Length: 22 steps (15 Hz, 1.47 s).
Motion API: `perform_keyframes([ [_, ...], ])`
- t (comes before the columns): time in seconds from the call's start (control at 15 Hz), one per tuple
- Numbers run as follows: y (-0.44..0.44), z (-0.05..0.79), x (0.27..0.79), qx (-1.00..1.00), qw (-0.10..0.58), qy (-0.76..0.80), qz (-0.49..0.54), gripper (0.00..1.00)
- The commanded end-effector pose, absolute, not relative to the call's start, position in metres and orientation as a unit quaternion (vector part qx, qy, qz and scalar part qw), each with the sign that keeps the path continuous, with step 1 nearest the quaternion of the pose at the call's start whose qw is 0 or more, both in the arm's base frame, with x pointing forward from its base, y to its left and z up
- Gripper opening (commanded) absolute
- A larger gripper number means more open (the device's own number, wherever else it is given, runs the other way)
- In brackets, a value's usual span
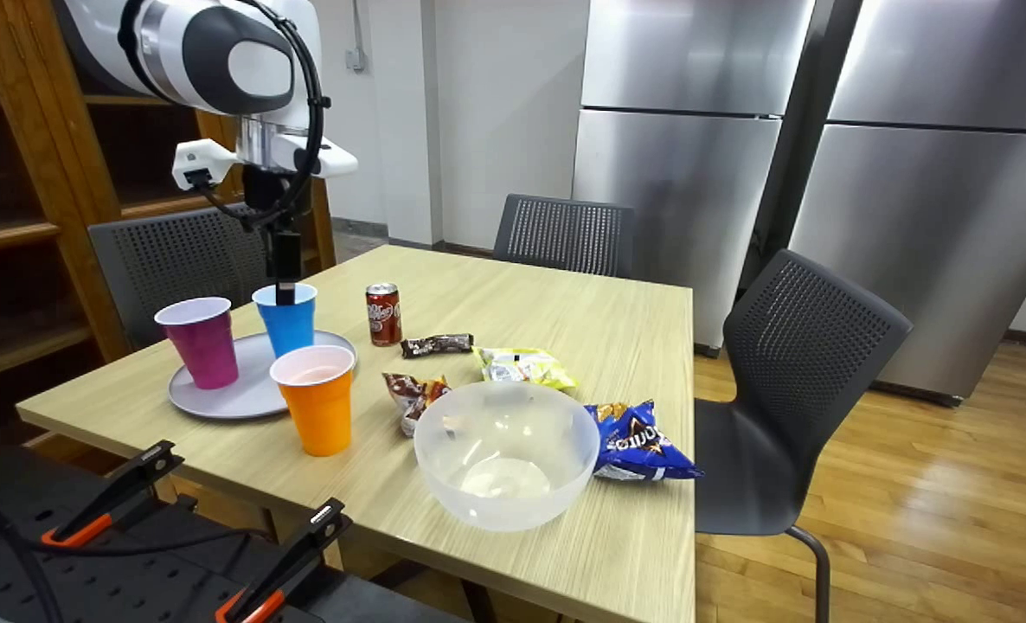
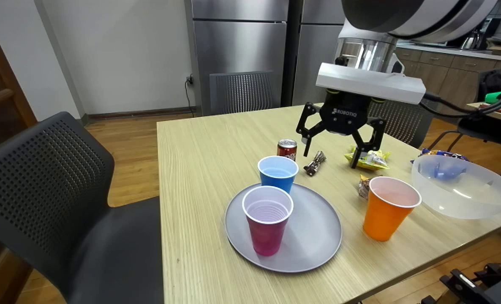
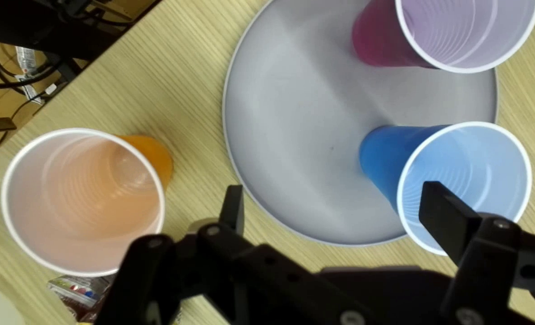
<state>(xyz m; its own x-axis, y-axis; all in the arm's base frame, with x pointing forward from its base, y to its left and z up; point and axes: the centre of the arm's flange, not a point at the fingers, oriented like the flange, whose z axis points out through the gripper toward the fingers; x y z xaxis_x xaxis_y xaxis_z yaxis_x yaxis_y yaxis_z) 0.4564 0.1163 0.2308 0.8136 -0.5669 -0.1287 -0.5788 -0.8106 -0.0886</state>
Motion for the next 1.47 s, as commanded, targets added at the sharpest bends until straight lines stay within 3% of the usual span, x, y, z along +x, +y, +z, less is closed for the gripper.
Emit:
perform_keyframes([
  [0.0, 0.086, 0.25, 0.429, -0.951, 0.067, 0.299, 0.052, 1.0],
  [0.8, 0.003, 0.259, 0.362, -0.937, 0.045, 0.34, 0.064, 1.0],
  [1.4, -0.017, 0.242, 0.352, -0.948, -0.012, 0.307, 0.082, 1.0],
])
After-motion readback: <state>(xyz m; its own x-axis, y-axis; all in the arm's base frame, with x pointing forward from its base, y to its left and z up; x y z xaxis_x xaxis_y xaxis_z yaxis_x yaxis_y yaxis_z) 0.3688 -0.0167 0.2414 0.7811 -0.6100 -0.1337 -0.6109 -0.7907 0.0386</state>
